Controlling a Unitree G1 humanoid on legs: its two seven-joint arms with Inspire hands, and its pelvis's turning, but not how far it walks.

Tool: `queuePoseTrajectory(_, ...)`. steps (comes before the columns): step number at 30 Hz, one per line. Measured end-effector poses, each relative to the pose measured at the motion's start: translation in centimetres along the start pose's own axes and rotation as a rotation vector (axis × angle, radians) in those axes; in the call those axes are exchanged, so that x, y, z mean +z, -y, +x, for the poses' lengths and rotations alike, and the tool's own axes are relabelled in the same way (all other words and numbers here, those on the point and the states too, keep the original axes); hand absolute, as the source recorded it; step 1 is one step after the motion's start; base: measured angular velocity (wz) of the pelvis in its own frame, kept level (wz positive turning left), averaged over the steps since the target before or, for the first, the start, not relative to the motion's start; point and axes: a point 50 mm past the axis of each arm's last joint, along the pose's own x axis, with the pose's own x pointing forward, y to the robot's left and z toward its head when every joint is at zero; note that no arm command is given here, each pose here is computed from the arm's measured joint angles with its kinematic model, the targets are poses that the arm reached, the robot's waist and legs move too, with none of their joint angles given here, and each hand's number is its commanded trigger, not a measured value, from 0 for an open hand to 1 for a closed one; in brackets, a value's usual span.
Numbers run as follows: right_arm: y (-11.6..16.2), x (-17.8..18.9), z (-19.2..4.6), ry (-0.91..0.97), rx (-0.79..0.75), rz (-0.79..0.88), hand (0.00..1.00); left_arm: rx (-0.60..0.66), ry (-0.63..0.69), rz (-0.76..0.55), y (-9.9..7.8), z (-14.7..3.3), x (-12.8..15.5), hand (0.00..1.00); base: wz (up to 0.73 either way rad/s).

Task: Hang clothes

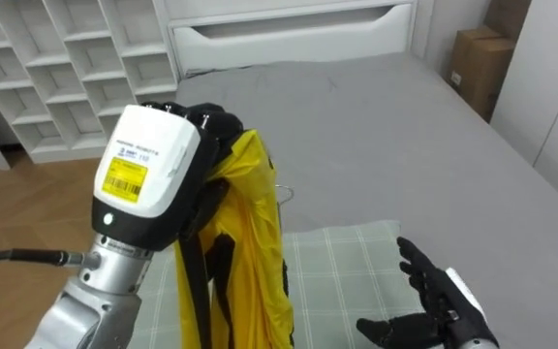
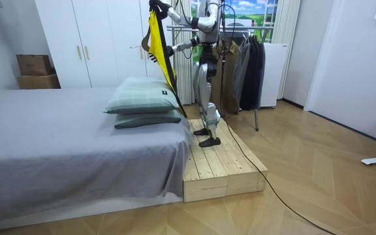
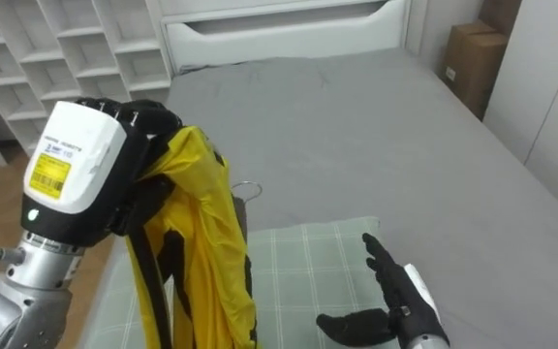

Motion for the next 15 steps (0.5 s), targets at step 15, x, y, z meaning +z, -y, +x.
queuePoseTrajectory(15, -3.3, -1.7, 0.1, -0.074, 0.147, 0.329, 0.00, 0.043, 0.030, 0.037, -0.7, 0.8, 0.7, 1.00, 0.01)
